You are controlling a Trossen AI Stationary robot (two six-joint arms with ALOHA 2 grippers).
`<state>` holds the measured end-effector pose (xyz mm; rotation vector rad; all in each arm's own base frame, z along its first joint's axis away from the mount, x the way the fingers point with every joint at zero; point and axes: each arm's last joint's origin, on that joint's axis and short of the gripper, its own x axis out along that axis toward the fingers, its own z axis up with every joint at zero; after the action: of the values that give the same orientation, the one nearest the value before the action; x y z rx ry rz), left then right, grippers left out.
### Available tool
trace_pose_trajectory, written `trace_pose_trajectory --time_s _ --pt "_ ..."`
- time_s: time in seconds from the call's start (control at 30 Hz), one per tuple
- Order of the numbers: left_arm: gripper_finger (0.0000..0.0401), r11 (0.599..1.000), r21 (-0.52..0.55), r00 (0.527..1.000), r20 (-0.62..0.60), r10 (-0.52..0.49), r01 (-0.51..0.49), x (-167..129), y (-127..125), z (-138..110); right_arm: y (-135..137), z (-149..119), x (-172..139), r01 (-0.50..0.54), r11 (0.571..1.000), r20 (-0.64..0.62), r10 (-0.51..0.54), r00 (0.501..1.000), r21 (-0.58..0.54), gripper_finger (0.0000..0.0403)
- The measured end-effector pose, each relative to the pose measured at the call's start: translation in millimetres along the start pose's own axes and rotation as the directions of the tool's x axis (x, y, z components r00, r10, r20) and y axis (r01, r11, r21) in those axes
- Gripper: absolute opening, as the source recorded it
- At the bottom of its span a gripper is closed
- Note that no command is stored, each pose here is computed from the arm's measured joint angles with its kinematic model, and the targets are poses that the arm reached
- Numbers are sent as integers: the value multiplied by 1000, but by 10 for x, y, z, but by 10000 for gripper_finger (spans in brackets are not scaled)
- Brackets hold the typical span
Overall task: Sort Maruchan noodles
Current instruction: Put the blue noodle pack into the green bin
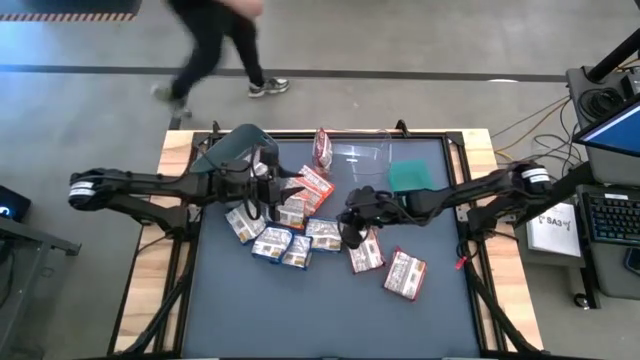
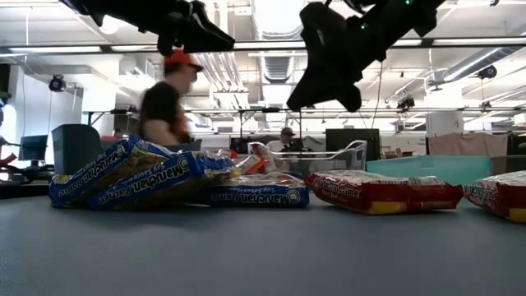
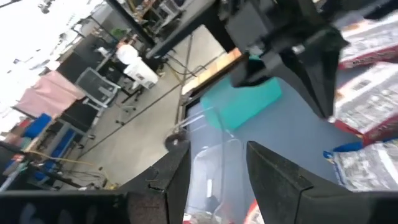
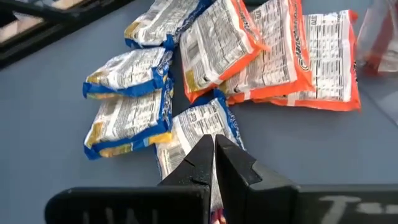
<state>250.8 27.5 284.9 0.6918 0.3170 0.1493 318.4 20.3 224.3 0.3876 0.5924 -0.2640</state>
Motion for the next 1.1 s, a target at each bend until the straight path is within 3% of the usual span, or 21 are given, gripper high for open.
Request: trace_pose_trajectory --time_s 0.2,0.27,0.4,0.6,0.77,1.1 --pt "125 990 -5 985 -100 -139 139 106 -157 -142 48 -43 -19 21 1000 11 -21 1000 -22 8" --pt "112 972 -78 967 -112 -231 223 167 -243 -200 27 -88 7 31 999 -4 -31 1000 25 8" --pt "74 894 -249 901 -134 -413 373 327 -472 -326 -15 -188 61 57 980 -46 -49 998 188 9" --pt "9 848 -327 861 -156 -483 417 590 -786 -439 -38 -243 79 82 947 -101 -53 993 310 17" --pt "7 835 -360 854 -160 -496 417 778 -956 -533 -84 -254 79 116 930 -128 -75 989 349 62" --pt "0 798 -439 800 -243 -548 413 916 -1147 -725 -283 -318 296 169 892 -222 -79 972 419 202"
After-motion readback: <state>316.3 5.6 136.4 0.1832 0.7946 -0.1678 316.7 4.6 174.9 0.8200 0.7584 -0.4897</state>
